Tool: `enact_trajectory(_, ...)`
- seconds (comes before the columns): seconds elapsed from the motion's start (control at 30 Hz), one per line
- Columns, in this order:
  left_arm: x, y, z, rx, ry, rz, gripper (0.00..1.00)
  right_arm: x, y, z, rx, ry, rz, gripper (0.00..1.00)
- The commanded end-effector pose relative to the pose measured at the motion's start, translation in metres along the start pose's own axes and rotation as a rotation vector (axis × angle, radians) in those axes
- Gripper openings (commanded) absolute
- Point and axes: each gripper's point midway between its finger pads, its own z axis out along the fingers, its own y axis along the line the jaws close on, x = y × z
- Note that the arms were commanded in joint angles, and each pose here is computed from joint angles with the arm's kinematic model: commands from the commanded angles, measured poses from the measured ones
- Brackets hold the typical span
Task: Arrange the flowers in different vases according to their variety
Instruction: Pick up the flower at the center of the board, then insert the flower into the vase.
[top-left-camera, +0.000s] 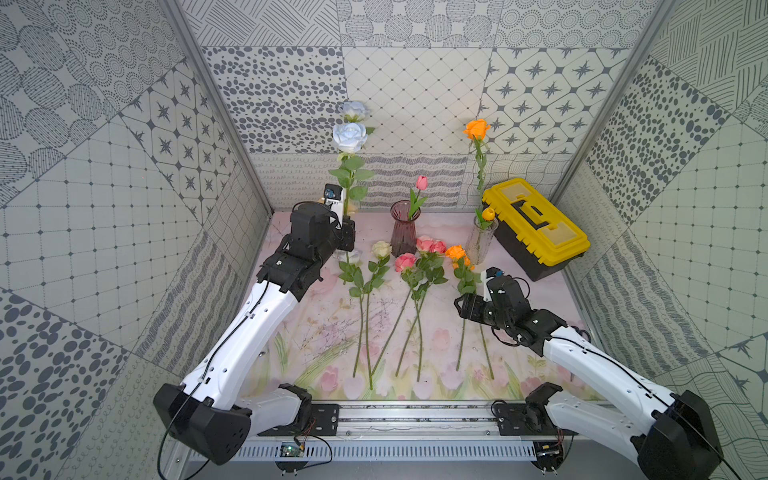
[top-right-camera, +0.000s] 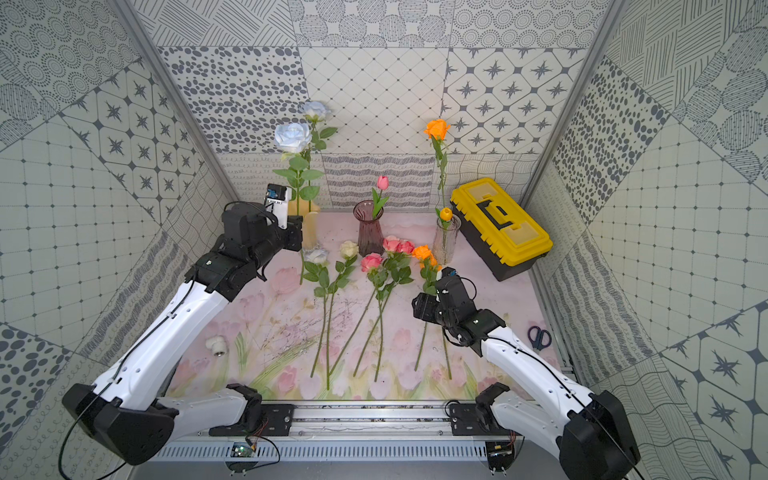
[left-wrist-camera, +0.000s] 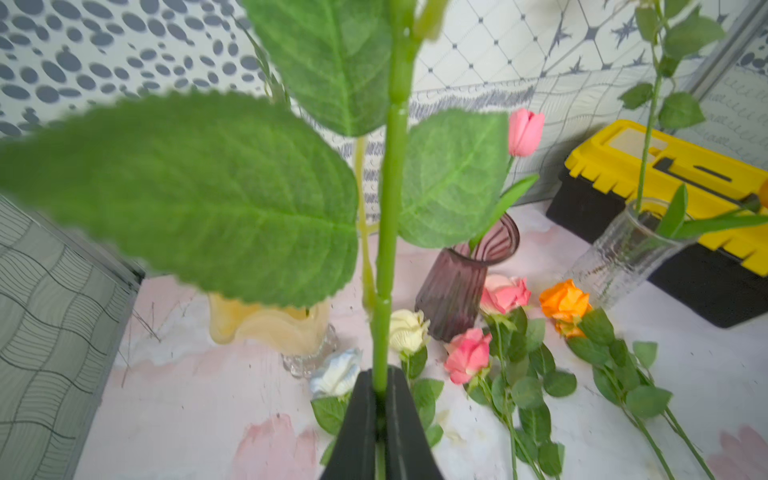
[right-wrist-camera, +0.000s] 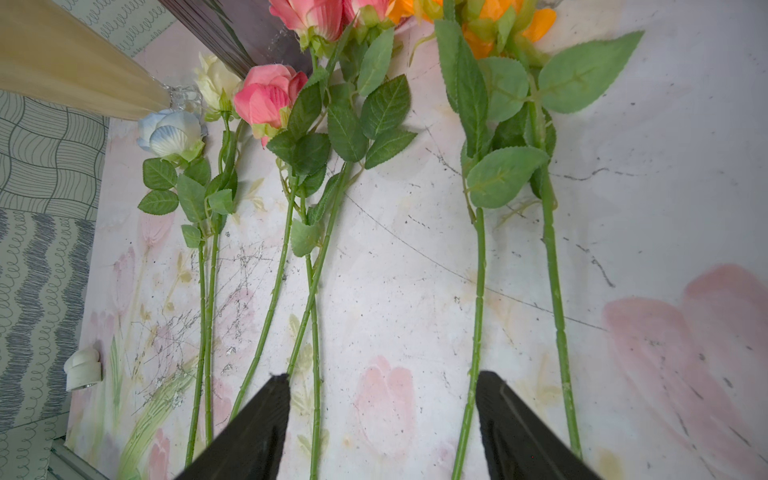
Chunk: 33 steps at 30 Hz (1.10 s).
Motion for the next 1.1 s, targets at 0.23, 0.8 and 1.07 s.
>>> enact_trajectory(0.23, -0.149, 0.043, 0.028, -0.147, -0.485, 0.129, 0.00, -0.007, 0.007, 0.001, -0.017, -0.016, -0.002, 0.76)
enact_trajectory(0.8, -0.097, 0.099, 0.103, -0.195, -0.481, -0.058, 0.00, -0.008, 0.006, 0.001, -0.015, -0.020, 0.013, 0.76)
enact_trajectory(1.07, -0.017, 0.109, 0.124, -0.237, -0.327, -0.096, 0.31, -0.012, -0.001, -0.006, 0.015, -0.031, 0.006, 0.76)
